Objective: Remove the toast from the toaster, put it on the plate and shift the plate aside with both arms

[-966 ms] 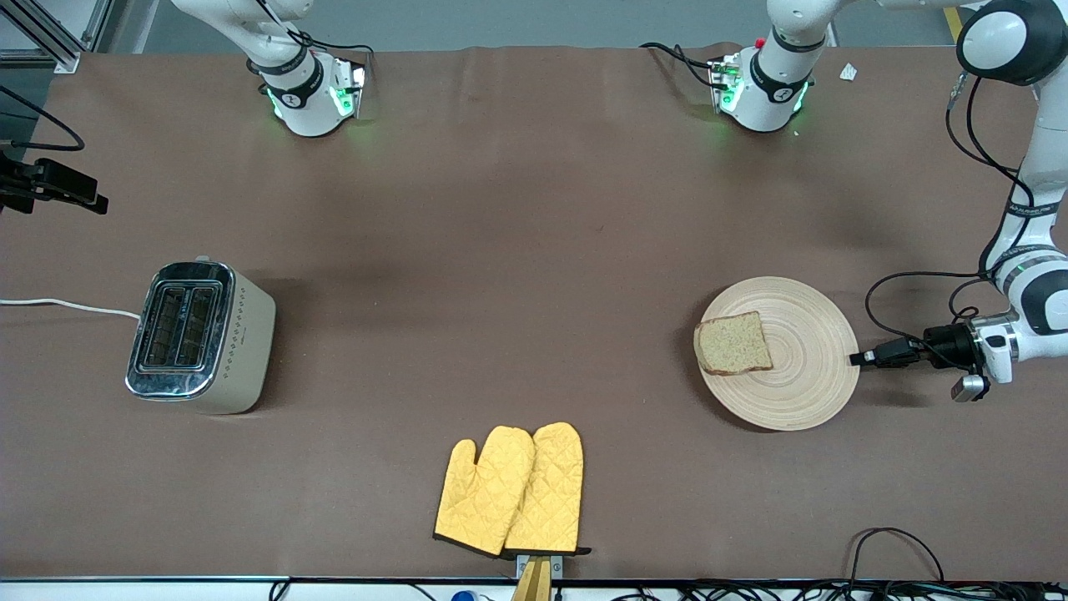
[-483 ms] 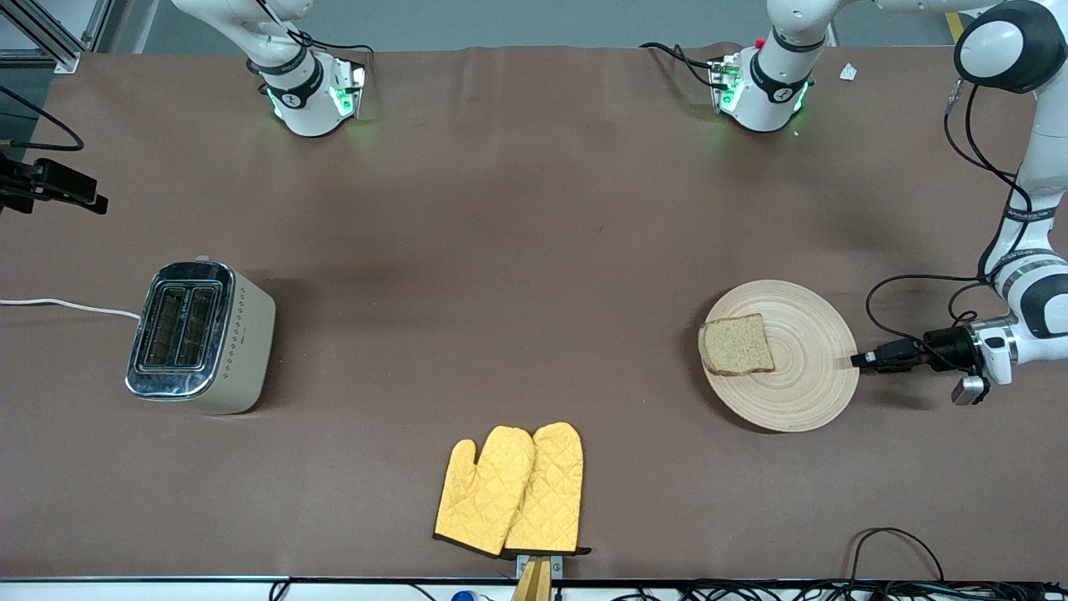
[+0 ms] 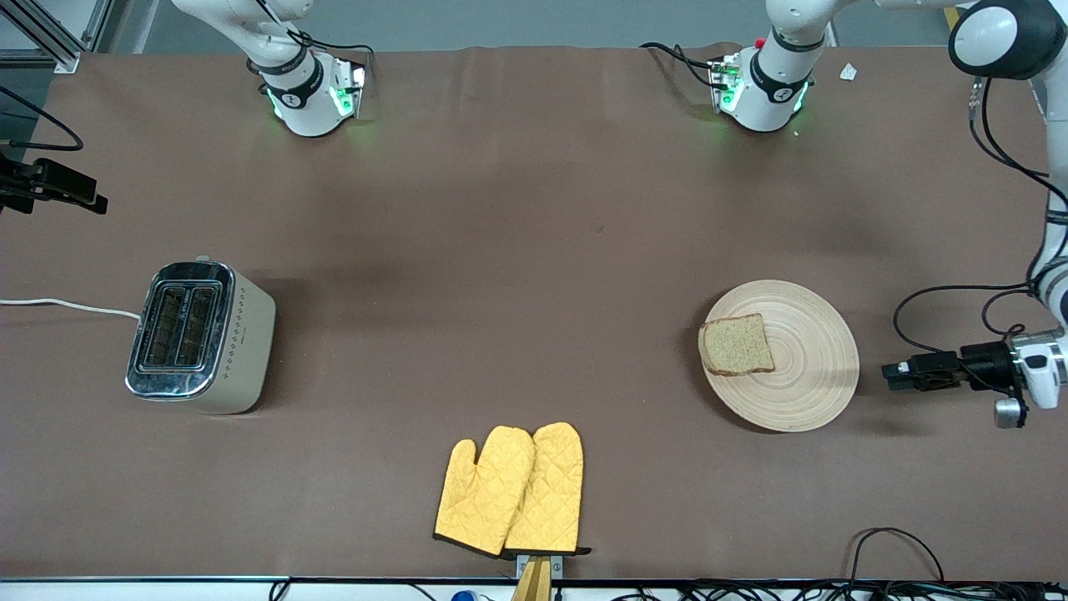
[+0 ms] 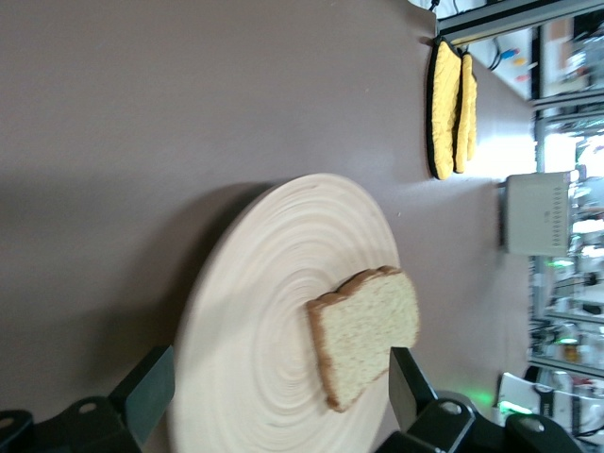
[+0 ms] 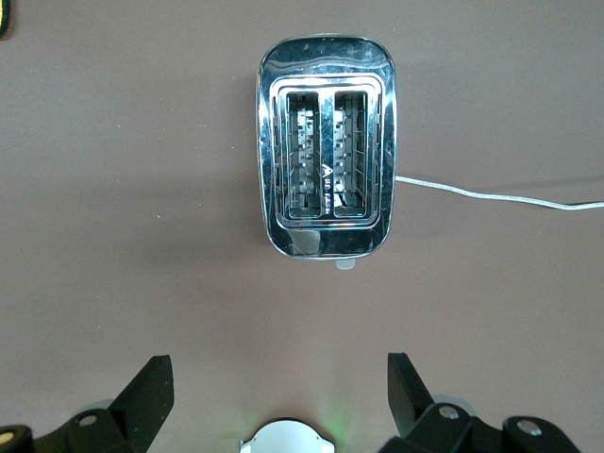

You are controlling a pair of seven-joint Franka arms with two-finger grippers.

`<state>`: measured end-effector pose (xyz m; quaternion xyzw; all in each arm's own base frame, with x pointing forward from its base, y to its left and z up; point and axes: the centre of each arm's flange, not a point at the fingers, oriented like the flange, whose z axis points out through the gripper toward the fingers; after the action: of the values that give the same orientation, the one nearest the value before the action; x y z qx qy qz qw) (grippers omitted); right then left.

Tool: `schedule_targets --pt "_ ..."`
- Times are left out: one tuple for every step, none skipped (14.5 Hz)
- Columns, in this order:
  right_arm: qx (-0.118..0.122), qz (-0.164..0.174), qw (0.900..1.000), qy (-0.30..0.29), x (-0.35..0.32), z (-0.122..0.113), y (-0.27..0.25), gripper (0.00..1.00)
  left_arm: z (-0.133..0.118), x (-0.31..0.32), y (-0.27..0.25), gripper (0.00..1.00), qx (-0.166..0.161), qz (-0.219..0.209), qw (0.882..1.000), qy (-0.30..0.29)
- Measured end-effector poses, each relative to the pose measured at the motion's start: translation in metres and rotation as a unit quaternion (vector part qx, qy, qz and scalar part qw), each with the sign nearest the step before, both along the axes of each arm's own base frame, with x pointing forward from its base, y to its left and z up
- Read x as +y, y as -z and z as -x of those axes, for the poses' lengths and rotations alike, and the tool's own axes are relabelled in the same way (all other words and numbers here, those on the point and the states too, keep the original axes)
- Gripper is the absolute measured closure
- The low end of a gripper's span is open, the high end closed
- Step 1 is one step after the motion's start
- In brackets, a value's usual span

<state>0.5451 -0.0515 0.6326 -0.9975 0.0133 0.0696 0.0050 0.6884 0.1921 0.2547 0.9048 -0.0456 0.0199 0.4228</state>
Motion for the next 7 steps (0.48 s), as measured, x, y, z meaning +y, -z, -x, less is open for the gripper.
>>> schedule_targets --pt "0.000 0.000 1.000 0.000 0.000 0.000 0.000 0.00 -0.008 -0.018 -0.030 0.00 0.005 -0.023 1.000 0.001" --pt "0.000 0.000 1.000 0.000 0.000 0.000 0.000 0.00 -0.015 -0.037 -0.062 0.00 0.011 -0.043 0.999 -0.005" --pt "0.000 0.000 1.000 0.000 0.000 0.000 0.000 0.00 -0.018 -0.055 -0.095 0.00 0.016 -0.060 0.998 -0.012" --pt "0.000 0.000 1.000 0.000 0.000 0.000 0.000 0.00 -0.018 -0.073 -0.127 0.00 0.018 -0.083 0.996 -0.015" --pt "0.000 0.000 1.000 0.000 0.000 0.000 0.000 0.00 -0.016 -0.091 -0.157 0.00 0.021 -0.111 0.993 -0.014" --pt "0.000 0.000 1.000 0.000 0.000 0.000 0.000 0.00 -0.012 -0.113 -0.188 0.00 0.023 -0.145 0.989 -0.011" --pt "0.000 0.000 1.000 0.000 0.000 0.000 0.000 0.00 -0.006 -0.140 -0.218 0.00 0.023 -0.179 0.984 -0.007"
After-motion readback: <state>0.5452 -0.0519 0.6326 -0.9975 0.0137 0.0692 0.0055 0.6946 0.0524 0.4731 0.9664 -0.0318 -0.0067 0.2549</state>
